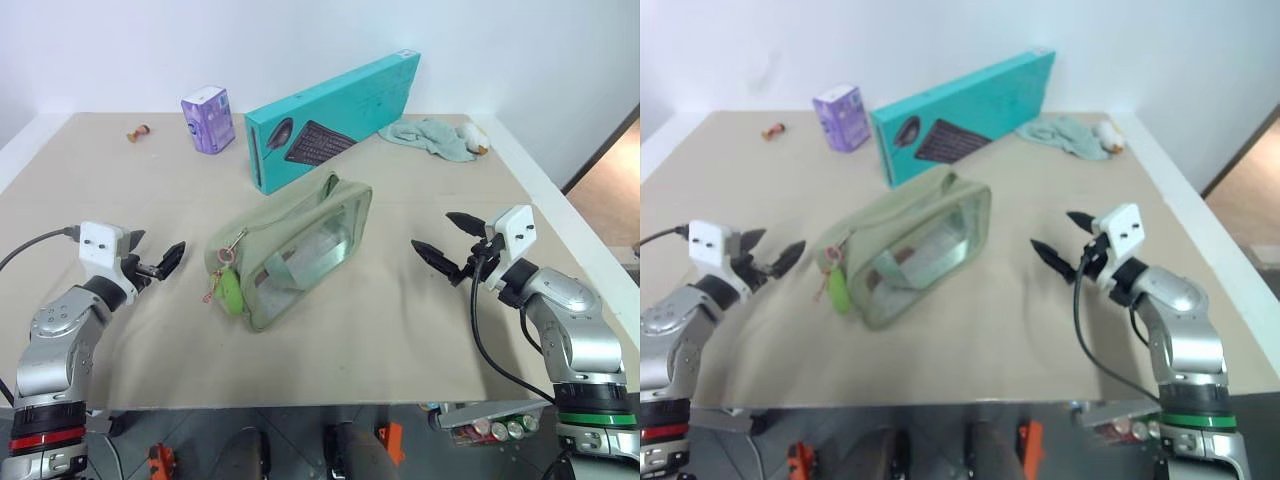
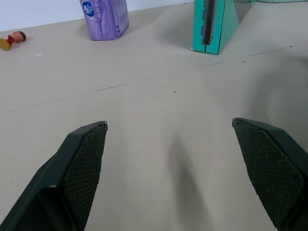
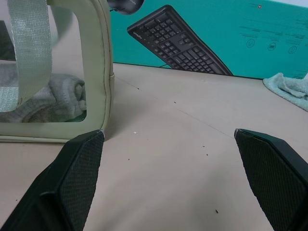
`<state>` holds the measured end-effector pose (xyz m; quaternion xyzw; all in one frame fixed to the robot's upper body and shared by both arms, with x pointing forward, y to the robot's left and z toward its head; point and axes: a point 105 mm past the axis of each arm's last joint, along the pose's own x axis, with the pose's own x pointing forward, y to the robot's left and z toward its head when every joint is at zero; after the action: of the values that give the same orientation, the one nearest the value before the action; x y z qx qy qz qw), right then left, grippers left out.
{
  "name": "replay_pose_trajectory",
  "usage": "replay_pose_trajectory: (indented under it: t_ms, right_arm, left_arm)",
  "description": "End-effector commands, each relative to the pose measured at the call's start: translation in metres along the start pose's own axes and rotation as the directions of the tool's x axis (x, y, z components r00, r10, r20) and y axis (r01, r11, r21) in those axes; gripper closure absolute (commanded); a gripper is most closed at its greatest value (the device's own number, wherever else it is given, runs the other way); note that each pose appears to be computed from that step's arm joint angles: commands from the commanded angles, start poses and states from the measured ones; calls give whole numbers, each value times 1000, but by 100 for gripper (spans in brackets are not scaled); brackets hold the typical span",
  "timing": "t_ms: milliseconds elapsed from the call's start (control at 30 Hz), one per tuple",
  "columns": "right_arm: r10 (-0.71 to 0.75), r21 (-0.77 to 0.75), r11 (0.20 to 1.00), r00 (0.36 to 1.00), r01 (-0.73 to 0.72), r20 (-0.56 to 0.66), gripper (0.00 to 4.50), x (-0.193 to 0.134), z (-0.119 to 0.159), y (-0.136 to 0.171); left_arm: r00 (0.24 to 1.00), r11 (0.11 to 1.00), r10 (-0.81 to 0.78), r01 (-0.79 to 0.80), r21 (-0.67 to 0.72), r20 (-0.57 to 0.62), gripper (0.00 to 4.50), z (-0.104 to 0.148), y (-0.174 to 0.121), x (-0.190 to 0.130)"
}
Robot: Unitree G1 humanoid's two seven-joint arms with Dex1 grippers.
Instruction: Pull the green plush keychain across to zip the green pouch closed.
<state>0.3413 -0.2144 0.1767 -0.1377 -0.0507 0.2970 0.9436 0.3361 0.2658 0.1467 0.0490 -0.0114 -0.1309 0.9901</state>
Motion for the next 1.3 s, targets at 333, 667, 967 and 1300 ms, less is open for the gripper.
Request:
replay_pose_trajectory:
  t_ms: [333,667,967,1300]
  right_arm:
    - [33,-45,998,999,-32,25,0,0,12,2]
    - [111,-62,992,993,-108,45,0,9,32,3]
    - [317,-176,936,947,-303,54,0,42,73,0]
    - [549,-262,805,836,-532,-11,0,89,90,24]
  left_arm:
    - [990,996,-88,87,13,110,18,26,-16,0]
    - [825,847,-520,531,12,223,18,120,-46,-7]
    - [611,611,-786,791,-27,95,18,131,-93,-28]
    - [580,583,-806,812,-16,121,18,132,-112,-23]
